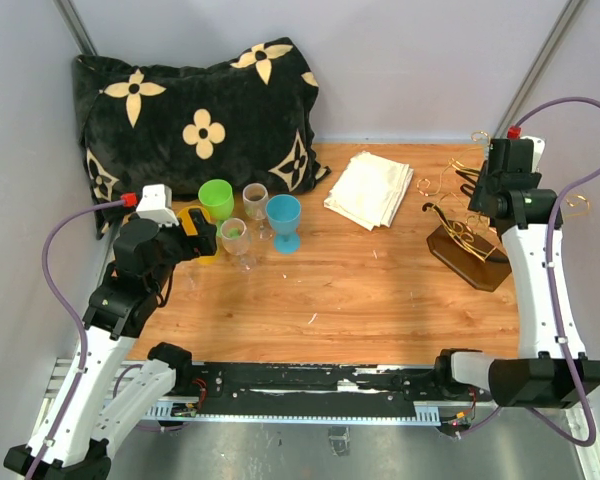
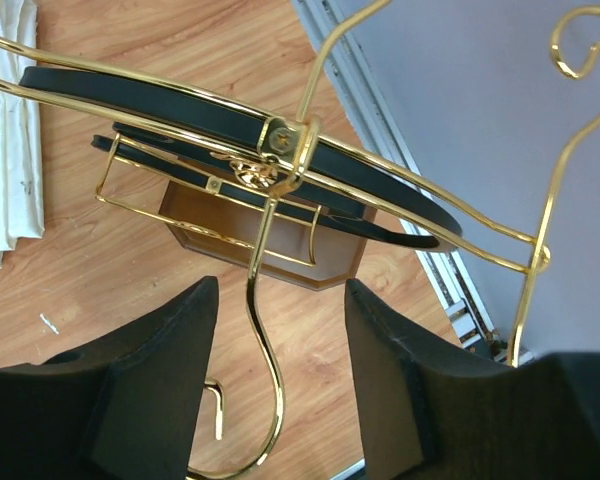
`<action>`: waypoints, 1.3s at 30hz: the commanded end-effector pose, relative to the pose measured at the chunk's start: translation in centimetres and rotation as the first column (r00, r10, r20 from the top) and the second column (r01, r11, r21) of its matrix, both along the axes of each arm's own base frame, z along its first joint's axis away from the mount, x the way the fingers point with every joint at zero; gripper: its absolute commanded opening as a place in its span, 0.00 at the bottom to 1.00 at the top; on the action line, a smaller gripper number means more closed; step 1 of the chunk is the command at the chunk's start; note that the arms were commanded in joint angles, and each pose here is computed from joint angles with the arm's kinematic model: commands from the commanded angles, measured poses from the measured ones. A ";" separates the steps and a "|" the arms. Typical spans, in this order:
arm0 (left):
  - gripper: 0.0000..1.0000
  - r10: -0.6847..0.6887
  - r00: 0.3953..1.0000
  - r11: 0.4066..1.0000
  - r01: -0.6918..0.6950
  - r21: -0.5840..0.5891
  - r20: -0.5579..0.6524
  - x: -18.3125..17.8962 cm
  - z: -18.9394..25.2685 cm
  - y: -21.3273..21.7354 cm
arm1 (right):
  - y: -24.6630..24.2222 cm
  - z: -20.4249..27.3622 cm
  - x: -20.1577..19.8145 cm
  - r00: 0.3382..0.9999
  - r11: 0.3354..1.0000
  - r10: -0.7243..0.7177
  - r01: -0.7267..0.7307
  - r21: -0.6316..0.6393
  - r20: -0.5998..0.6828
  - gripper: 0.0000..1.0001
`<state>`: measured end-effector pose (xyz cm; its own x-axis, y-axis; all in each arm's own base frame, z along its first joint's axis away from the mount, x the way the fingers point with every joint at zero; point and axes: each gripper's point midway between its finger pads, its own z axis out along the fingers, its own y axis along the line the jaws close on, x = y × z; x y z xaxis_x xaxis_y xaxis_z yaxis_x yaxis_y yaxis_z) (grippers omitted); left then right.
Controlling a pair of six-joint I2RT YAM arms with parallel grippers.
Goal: Place the wine glass upside down on the wine glass rack
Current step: Move the wine rack to the center of the board.
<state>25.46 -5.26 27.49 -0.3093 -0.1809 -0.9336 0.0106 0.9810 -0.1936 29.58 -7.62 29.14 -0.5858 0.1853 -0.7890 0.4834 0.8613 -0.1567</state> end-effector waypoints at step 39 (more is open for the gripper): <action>0.99 -0.009 1.000 1.000 0.009 0.008 0.004 0.3 -0.3 0.0 | 0.9 -3.3 2.9 0.998 0.987 0.060 -0.056 0.152 -0.019 0.00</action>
